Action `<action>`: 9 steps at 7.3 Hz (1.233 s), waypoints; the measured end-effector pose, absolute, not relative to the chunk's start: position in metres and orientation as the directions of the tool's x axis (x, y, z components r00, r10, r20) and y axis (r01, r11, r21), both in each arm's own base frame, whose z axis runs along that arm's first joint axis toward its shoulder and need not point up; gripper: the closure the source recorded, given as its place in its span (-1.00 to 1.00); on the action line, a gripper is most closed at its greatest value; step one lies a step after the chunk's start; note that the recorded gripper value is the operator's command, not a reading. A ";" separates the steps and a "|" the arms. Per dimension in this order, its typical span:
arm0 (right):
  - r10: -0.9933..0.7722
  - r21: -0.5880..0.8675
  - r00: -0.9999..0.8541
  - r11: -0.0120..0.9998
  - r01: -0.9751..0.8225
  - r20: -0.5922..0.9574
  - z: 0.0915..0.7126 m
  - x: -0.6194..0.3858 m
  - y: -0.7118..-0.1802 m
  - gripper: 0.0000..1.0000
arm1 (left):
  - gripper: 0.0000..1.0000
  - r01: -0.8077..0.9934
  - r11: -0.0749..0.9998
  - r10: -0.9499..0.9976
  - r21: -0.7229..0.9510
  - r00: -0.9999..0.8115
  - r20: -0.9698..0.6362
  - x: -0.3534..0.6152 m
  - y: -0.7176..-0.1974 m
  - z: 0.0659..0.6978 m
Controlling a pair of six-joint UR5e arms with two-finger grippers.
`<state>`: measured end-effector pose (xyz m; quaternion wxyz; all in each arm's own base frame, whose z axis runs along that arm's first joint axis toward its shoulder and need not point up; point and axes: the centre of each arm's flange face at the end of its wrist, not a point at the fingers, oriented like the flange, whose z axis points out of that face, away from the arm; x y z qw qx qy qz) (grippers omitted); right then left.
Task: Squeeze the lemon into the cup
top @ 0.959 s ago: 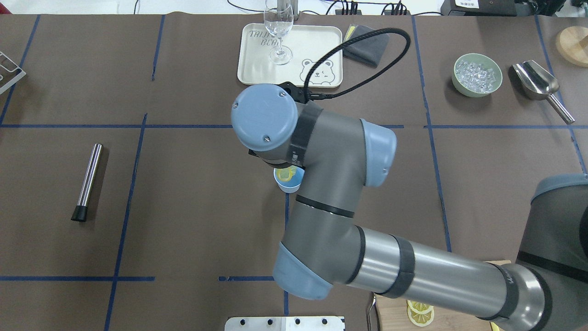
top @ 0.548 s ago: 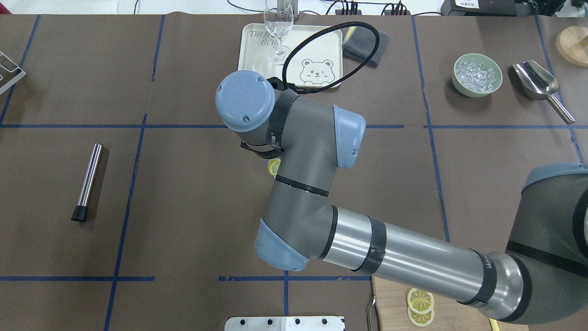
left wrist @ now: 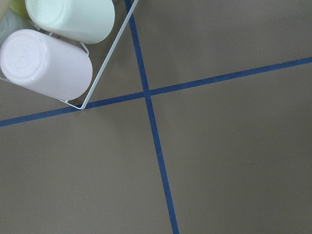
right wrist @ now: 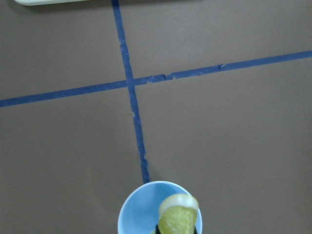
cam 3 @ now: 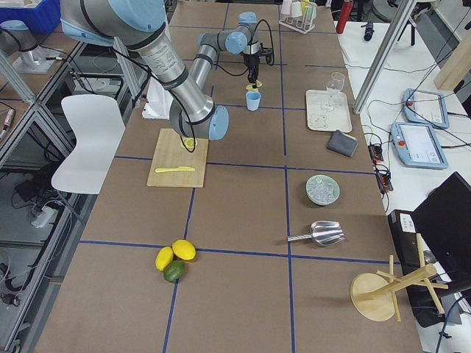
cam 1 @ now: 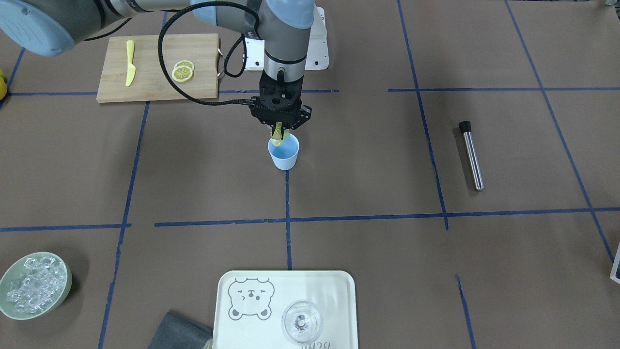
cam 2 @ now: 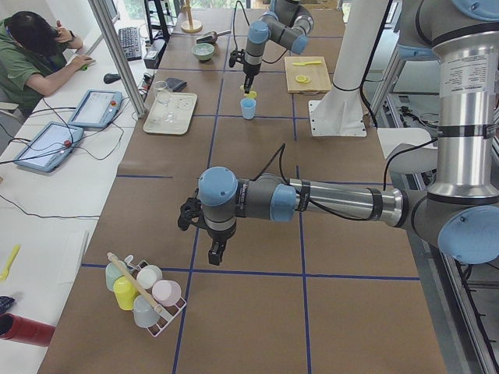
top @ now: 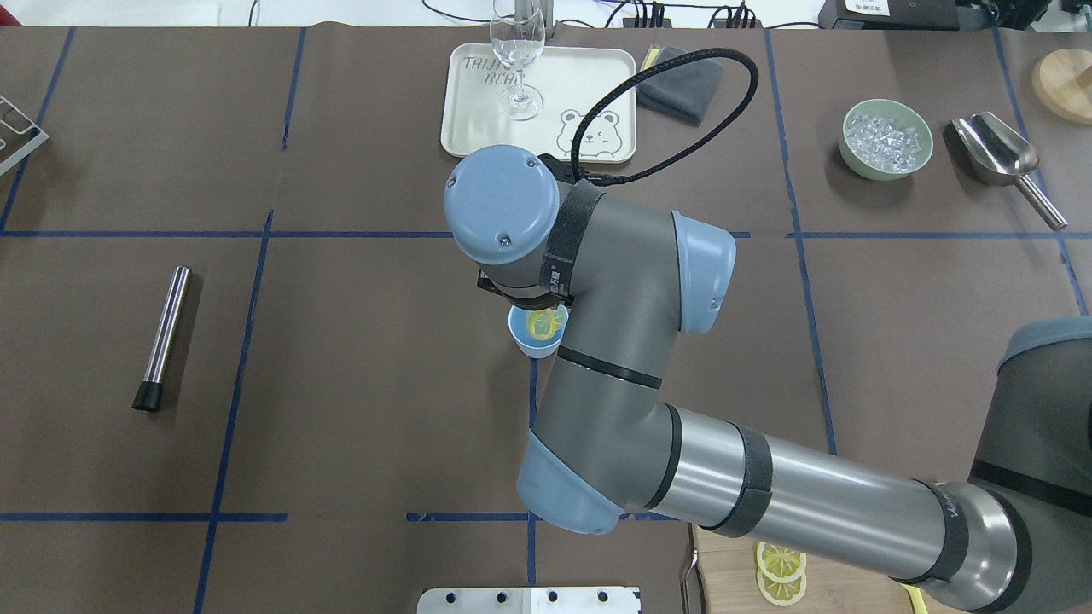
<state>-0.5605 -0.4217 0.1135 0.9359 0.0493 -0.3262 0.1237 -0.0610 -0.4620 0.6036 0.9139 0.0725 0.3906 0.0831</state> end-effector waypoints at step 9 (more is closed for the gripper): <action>0.160 0.038 0.769 0.972 -0.233 0.618 0.114 -0.566 -0.420 -1.00 | -1.00 -0.095 0.976 0.206 0.194 0.681 -0.703 -0.061 -0.461 0.605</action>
